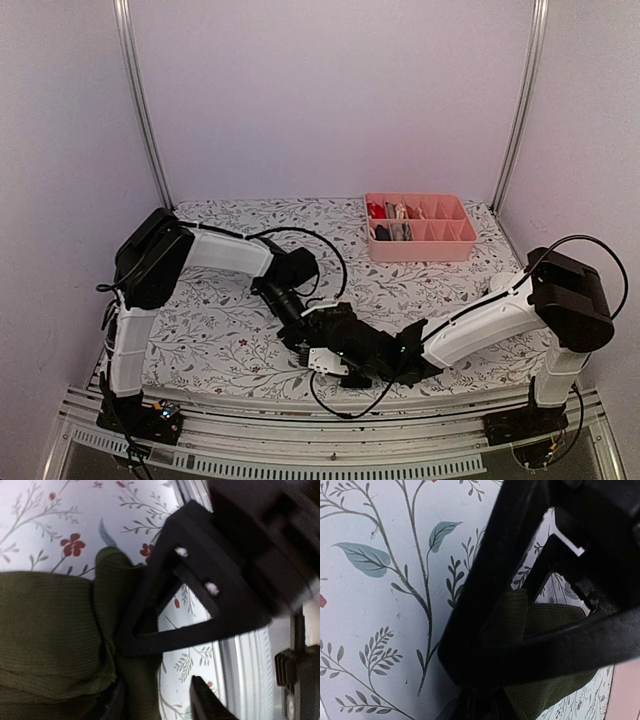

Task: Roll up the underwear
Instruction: Roll the underwear at the center of the board.

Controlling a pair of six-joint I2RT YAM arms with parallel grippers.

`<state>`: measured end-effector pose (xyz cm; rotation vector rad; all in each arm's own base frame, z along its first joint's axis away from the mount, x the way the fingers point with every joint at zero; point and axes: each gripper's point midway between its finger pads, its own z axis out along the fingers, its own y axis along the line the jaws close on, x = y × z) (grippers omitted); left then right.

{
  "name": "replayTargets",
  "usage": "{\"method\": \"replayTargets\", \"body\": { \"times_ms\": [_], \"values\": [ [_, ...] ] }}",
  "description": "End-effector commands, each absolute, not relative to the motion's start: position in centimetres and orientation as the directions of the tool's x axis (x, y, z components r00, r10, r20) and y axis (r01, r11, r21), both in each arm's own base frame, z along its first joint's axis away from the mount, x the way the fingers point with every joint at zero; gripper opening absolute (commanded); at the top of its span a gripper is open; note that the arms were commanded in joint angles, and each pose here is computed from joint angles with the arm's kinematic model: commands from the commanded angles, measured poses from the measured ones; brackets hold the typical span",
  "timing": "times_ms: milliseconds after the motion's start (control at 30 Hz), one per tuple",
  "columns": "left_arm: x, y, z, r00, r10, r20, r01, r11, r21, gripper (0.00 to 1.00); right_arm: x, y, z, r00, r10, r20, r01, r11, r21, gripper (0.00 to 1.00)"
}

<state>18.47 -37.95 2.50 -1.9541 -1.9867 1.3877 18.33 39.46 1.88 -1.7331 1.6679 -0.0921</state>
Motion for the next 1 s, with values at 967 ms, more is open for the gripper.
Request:
{"method": "replayTargets", "body": {
  "times_ms": [967],
  "values": [
    [19.8, -33.7, 7.7, 0.488, 0.507, -0.711, 0.867, -0.185, 0.463, 0.84, 14.7, 38.1, 1.3, -0.441, -0.82, -0.365, -0.81, 0.188, 0.556, 0.03]
  ]
}}
